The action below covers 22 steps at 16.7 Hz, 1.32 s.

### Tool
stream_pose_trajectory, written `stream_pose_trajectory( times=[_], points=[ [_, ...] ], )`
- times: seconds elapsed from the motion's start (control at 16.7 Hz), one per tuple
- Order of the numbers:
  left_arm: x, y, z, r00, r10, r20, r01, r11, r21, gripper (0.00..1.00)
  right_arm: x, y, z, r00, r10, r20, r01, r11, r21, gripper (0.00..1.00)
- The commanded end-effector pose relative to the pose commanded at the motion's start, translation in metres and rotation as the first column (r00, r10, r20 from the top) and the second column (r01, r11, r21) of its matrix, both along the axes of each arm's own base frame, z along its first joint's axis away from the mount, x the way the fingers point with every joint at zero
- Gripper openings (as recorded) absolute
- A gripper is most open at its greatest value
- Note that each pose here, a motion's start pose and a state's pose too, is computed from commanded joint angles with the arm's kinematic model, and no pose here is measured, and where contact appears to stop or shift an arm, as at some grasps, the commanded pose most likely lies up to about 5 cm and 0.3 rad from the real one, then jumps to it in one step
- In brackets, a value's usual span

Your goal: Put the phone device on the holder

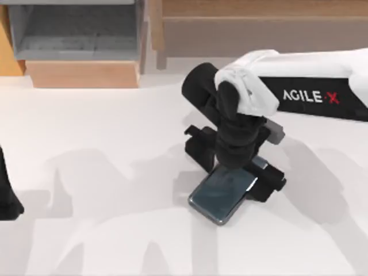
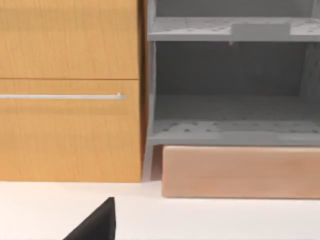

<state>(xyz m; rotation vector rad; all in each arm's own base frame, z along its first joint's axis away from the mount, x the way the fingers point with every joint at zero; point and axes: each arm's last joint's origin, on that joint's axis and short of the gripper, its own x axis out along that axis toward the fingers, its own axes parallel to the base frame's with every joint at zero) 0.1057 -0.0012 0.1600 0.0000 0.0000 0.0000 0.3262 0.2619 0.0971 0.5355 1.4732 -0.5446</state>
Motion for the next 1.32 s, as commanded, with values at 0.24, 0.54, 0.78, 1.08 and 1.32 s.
stream_pose_trajectory(
  times=[0.24,0.54,0.78,1.08,1.32],
  points=[
    [0.000,0.000,0.000,1.000,0.000,0.000,0.000,1.000,0.000,1.00,0.000,0.000,0.000,1.000,0.000,0.000,0.000,1.000,0.000,0.00],
    [0.000,0.000,0.000,1.000,0.000,0.000,0.000,1.000,0.000,1.00,0.000,0.000,0.000,1.000,0.000,0.000,0.000,1.000,0.000,0.00],
    [0.000,0.000,0.000,1.000,0.000,0.000,0.000,1.000,0.000,1.00,-0.002,-0.001,0.020,1.000,0.008,0.012,-0.008,1.000,0.006,0.00],
    [0.000,0.000,0.000,1.000,0.000,0.000,0.000,1.000,0.000,1.00,-0.002,-0.002,0.038,1.000,0.008,0.010,-0.008,1.000,0.005,0.00],
    [0.000,0.000,0.000,1.000,0.000,0.000,0.000,1.000,0.000,1.00,-0.002,-0.001,0.036,1.000,0.007,0.007,-0.007,1.000,0.002,0.00]
  ],
)
